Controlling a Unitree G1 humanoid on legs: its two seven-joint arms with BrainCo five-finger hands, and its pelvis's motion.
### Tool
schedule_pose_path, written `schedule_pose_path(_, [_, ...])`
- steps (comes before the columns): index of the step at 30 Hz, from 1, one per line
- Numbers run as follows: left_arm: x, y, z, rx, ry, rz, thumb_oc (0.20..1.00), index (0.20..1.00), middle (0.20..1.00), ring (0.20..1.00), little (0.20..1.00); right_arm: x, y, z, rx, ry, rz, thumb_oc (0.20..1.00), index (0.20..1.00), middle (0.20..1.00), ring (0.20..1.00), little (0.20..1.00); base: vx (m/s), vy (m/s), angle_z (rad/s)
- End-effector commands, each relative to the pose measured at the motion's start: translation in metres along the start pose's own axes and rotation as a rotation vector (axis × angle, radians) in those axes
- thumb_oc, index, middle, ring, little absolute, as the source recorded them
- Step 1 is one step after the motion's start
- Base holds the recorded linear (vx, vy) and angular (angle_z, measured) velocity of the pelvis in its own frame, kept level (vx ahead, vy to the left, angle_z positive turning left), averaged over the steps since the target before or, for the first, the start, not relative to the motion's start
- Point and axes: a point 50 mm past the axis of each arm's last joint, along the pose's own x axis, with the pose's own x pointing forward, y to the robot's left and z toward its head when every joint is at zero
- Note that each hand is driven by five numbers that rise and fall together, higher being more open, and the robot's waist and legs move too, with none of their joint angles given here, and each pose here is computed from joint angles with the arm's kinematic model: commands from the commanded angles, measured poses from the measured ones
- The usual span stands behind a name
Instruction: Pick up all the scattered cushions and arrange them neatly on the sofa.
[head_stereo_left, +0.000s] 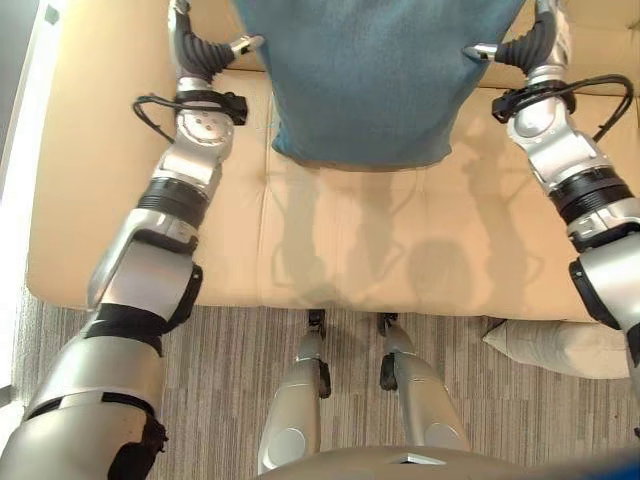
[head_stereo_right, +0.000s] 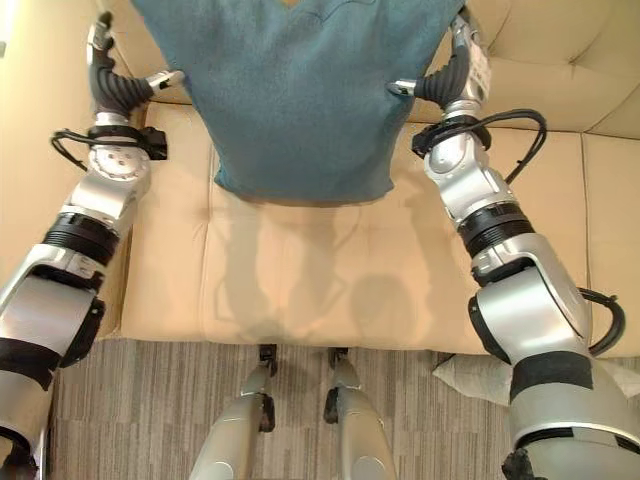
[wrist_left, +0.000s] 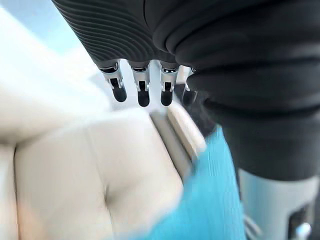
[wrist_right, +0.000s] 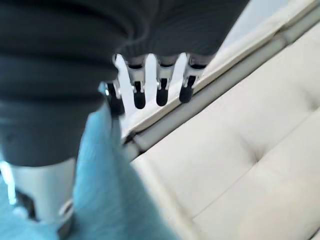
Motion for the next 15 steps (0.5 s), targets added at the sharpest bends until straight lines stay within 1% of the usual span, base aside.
schedule_pose_path(1, [0.012, 0.016, 0.017, 0.008, -0.067, 0.025, 1.0, 1.0, 1.0, 1.0, 1.0, 0.006, -0.028, -0.02, 0.021, 0.07, -0.083, 1.0, 1.0, 1.0, 1.0, 1.0, 0.03, 0.002, 0.02])
schedule_pose_path(2, [0.011, 0.021, 0.012, 0.014, -0.063, 0.024, 1.0, 1.0, 1.0, 1.0, 1.0, 0.003, -0.033, -0.029, 0.02, 0.089, -0.089, 1.0, 1.0, 1.0, 1.0, 1.0, 0.03, 0.002, 0.01])
schedule_pose_path(3, [0.005, 0.026, 0.003, 0.024, -0.059, 0.015, 1.0, 1.0, 1.0, 1.0, 1.0, -0.007, -0.034, -0.049, 0.019, 0.129, -0.08, 1.0, 1.0, 1.0, 1.0, 1.0, 0.04, 0.004, 0.01])
schedule_pose_path(5, [-0.006, 0.027, -0.006, 0.021, -0.069, -0.015, 1.0, 1.0, 1.0, 1.0, 1.0, -0.022, -0.034, -0.067, 0.018, 0.155, -0.059, 1.0, 1.0, 1.0, 1.0, 1.0, 0.07, 0.01, 0.0])
schedule_pose_path(7, [-0.034, 0.028, -0.029, -0.017, -0.05, -0.062, 1.0, 1.0, 1.0, 1.0, 1.0, -0.055, -0.027, -0.097, 0.007, 0.196, 0.004, 1.0, 1.0, 1.0, 1.0, 1.0, 0.13, 0.0, -0.06])
schedule_pose_path(8, [-0.064, 0.026, -0.056, -0.057, 0.022, -0.102, 1.0, 1.0, 1.0, 1.0, 1.0, -0.088, -0.019, -0.119, 0.012, 0.242, 0.067, 1.0, 1.0, 1.0, 1.0, 1.0, 0.1, -0.018, -0.2])
schedule_pose_path(9, [-0.064, 0.026, -0.056, -0.057, 0.022, -0.102, 1.0, 1.0, 1.0, 1.0, 1.0, -0.088, -0.019, -0.119, 0.012, 0.242, 0.067, 1.0, 1.0, 1.0, 1.0, 1.0, 0.14, -0.028, -0.21])
schedule_pose_path(10, [-0.098, 0.027, -0.077, -0.087, 0.077, -0.157, 1.0, 1.0, 1.0, 1.0, 1.0, -0.123, -0.012, -0.138, -0.003, 0.284, 0.145, 1.0, 1.0, 1.0, 1.0, 1.0, 0.12, -0.014, -0.2])
schedule_pose_path(12, [-0.133, 0.029, -0.099, -0.091, 0.161, -0.201, 1.0, 1.0, 1.0, 1.0, 1.0, -0.157, -0.008, -0.154, -0.021, 0.337, 0.215, 1.0, 1.0, 1.0, 1.0, 1.0, 0.14, -0.025, -0.05])
schedule_pose_path(13, [-0.165, 0.035, -0.121, -0.067, 0.259, -0.239, 1.0, 1.0, 1.0, 1.0, 1.0, -0.192, -0.006, -0.174, -0.037, 0.427, 0.278, 1.0, 1.0, 1.0, 1.0, 1.0, 0.11, -0.035, 0.04])
schedule_pose_path(15, [-0.195, 0.044, -0.14, -0.053, 0.366, -0.261, 1.0, 1.0, 1.0, 1.0, 1.0, -0.22, -0.005, -0.186, -0.069, 0.484, 0.347, 1.0, 1.0, 1.0, 1.0, 1.0, 0.06, -0.034, -0.03])
